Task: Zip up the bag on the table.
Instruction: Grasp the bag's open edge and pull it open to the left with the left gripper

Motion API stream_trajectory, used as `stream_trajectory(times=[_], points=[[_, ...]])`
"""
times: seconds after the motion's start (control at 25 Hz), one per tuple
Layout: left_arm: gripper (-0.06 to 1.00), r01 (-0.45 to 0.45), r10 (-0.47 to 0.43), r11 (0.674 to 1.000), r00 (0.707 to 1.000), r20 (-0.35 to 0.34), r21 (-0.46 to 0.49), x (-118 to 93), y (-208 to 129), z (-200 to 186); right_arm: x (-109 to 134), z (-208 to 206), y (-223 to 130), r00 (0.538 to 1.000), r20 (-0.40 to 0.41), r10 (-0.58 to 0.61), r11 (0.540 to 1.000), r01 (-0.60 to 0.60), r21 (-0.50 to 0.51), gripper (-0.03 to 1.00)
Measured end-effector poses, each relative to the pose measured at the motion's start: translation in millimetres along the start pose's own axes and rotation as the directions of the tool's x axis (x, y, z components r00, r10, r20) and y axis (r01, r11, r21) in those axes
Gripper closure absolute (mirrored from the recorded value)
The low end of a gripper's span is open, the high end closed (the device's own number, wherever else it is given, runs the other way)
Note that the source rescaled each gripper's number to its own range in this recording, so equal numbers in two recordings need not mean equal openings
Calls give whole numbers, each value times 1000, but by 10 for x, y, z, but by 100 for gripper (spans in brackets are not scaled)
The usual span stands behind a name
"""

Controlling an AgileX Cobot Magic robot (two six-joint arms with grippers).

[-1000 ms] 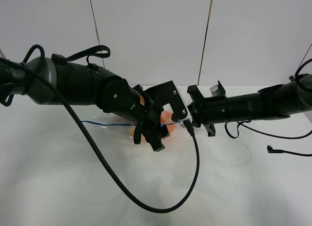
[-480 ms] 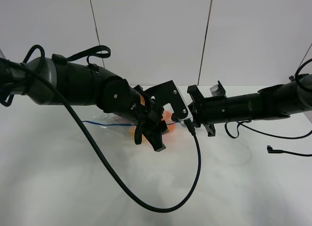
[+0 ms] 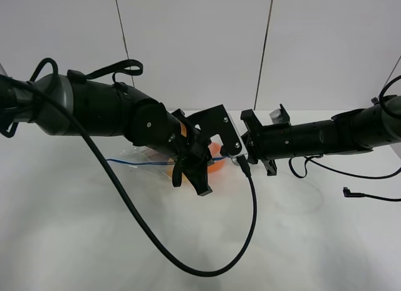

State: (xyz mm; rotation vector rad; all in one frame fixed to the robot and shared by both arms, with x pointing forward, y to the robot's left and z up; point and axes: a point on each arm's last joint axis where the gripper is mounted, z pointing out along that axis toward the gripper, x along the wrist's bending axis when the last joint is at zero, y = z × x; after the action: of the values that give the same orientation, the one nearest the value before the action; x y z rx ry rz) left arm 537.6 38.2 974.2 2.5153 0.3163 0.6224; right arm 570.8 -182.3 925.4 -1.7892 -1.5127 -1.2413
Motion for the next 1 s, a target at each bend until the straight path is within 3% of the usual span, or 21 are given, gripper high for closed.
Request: stream_trajectory(times=[0.36,1.0], points=[[94,14,-14,1000,1000,-12,24,103,-87,-2,-10,0,2,1000,11,-3,1000,3,-3,97],[94,138,-123,980,986,-113,142,717,-666,-85,-247,-337,160,999,36,23,1000,-23,-20,97]])
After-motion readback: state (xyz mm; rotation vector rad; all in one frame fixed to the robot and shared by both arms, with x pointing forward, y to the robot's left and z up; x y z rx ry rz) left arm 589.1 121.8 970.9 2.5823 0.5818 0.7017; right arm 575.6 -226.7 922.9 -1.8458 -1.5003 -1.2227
